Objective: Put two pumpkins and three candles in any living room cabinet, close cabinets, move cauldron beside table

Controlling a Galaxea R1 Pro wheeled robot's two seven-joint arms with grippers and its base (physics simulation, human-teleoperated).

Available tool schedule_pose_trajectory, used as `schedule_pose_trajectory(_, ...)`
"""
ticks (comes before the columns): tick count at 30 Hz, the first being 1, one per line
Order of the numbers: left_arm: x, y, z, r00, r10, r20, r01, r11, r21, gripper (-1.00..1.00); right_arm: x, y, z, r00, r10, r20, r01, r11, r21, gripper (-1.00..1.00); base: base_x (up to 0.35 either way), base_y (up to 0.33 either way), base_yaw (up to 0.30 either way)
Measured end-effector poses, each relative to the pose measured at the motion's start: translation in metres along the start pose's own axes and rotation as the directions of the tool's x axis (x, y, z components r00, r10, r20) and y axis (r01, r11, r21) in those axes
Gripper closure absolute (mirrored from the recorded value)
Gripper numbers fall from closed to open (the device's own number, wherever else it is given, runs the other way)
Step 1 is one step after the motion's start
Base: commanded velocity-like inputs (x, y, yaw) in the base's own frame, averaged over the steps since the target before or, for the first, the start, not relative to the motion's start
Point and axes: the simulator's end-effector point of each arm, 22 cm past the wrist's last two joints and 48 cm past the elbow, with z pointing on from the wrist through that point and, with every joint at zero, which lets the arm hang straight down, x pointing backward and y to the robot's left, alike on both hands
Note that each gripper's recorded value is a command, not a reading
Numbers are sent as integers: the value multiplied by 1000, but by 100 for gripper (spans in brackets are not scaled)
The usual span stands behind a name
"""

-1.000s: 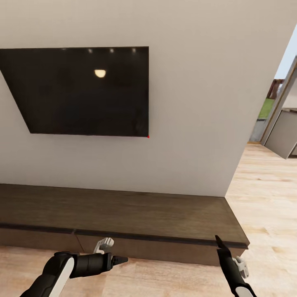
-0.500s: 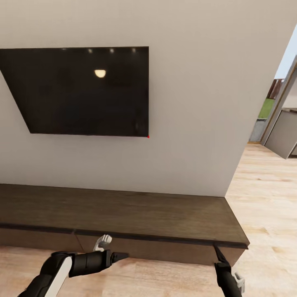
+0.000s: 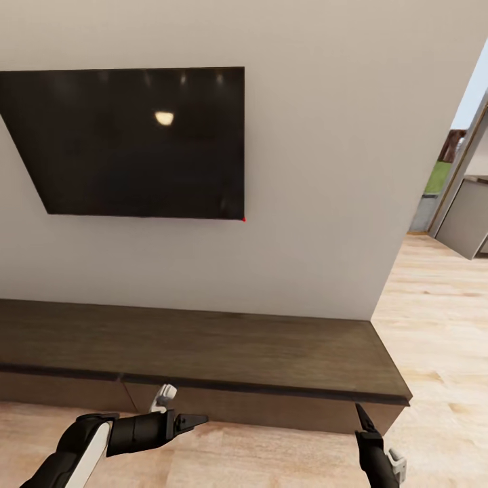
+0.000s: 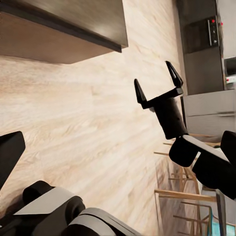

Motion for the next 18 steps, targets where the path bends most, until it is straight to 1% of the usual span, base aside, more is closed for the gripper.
schedule_pose_trajectory(2, 1, 3, 1, 1000, 0, 0, 0, 1000, 0, -100, 2, 0, 1, 1000, 0, -4, -1, 1000, -14, -100, 0, 0, 0)
schedule_pose_trajectory(8, 5, 12, 5, 1000, 0, 1, 0, 1000, 0, -100, 6, -11, 3, 1000, -17, -17, 16, 1000, -10, -100, 0, 0, 0)
schedule_pose_trajectory(12, 8, 19, 8, 1000, 0, 0, 0, 1000, 0, -100, 6, -17, 4, 1000, -6, -11, 6, 1000, -19, -100, 0, 0, 0)
schedule_pose_trajectory(14, 9, 22, 9, 1000, 1, 1, -1, 1000, 0, -100, 7, -18, 5, 1000, -1, -10, 1, 1000, -31, -100, 0, 0, 0)
schedule_pose_trajectory(18, 11, 27, 12, 1000, 4, 2, -4, 1000, 1, -100, 7, -16, 6, 1000, 4, -7, -5, 997, -74, -100, 0, 0, 0)
